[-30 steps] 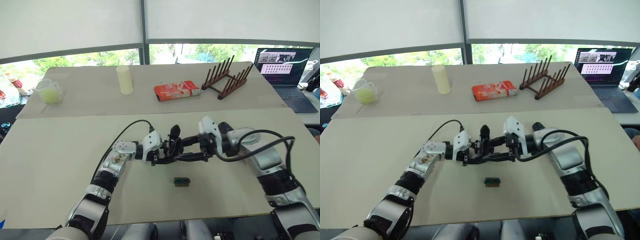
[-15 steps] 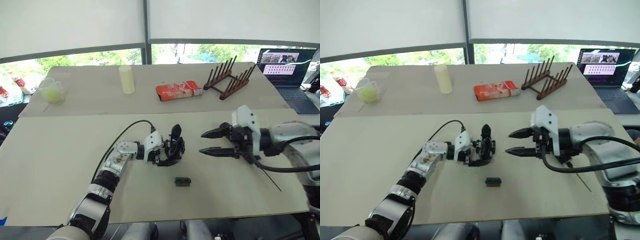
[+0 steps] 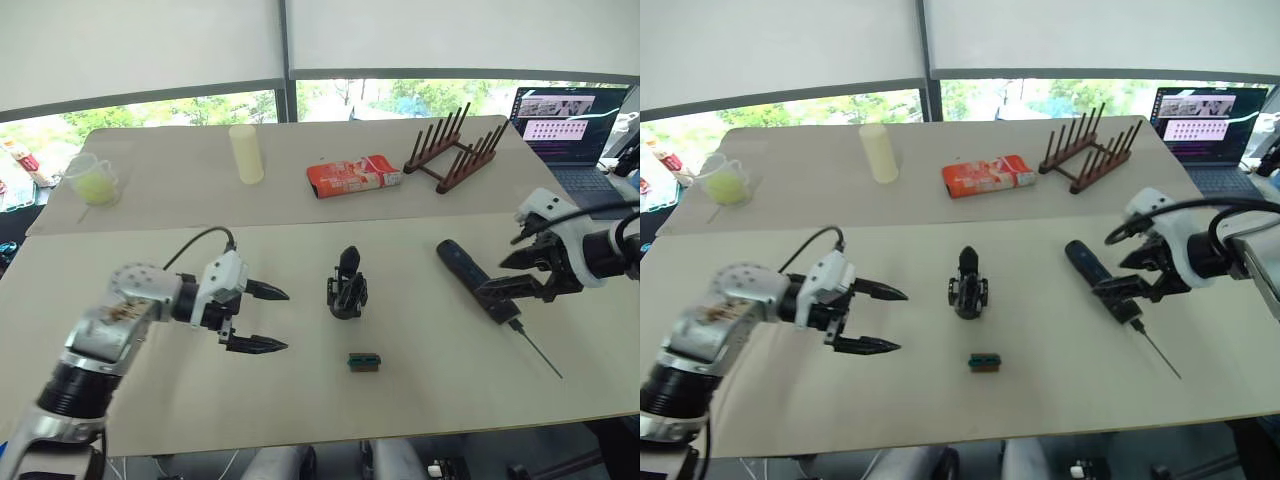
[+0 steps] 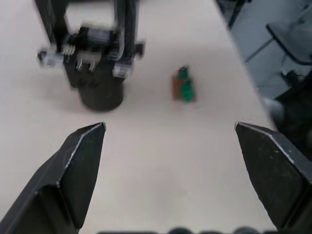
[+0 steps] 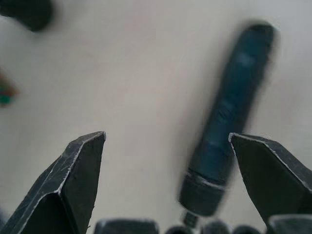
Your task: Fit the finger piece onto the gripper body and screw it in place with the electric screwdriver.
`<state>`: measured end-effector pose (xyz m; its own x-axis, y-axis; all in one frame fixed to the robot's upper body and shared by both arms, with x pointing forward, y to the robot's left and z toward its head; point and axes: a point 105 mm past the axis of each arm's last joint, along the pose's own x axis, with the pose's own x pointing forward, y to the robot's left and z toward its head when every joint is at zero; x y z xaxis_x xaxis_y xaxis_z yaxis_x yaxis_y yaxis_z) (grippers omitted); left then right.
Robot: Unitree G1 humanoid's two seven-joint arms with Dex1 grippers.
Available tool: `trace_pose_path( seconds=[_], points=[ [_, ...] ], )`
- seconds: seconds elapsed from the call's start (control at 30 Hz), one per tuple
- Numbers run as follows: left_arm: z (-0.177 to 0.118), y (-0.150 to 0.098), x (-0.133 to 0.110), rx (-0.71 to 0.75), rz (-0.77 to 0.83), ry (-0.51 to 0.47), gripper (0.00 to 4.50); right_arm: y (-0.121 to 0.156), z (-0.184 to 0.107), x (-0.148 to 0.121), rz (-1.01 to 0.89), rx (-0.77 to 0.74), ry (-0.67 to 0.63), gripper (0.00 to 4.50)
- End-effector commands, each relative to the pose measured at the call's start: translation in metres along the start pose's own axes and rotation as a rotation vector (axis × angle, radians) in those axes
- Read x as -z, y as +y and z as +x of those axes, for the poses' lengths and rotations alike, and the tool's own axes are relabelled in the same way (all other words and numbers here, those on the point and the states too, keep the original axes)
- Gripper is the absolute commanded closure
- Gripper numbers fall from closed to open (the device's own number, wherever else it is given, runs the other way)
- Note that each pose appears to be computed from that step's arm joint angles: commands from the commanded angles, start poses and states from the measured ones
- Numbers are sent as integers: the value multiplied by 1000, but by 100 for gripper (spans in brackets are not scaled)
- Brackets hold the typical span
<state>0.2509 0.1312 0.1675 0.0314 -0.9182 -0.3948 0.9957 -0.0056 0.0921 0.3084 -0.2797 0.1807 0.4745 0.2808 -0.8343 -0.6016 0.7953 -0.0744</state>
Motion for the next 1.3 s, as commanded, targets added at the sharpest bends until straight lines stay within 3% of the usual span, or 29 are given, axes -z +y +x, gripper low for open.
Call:
trace_pose_path(
  seconds=[0.03,0.17,0.33,0.37,0.47,0.57,0.6,1.13,1.2,1.3],
  points=[
    [0,-12,-26,48,34,-31,0,-14,9,13,85,27,99,1],
    [2,-14,-40,37,49,-62,0,-14,26,17,156,-31,146,1],
    [6,-18,-40,39,64,-43,0,-15,44,19,164,-64,159,1],
    [6,-17,-40,31,70,-41,0,-15,45,23,138,-72,173,54],
    [7,-14,-42,20,79,-46,0,-17,43,25,8,-82,182,148],
    [7,-10,-47,8,97,-56,0,-12,25,-6,-358,-112,56,252],
    [8,-10,-48,7,103,-56,0,-8,18,-12,-452,-129,40,259],
    [12,-7,-52,15,132,-68,0,3,30,19,-618,-210,204,259],
    [12,-9,-51,14,130,-65,0,5,27,19,-586,-219,239,149],
    [13,-9,-49,12,133,-65,0,5,31,17,-560,-210,245,48]
  ],
)
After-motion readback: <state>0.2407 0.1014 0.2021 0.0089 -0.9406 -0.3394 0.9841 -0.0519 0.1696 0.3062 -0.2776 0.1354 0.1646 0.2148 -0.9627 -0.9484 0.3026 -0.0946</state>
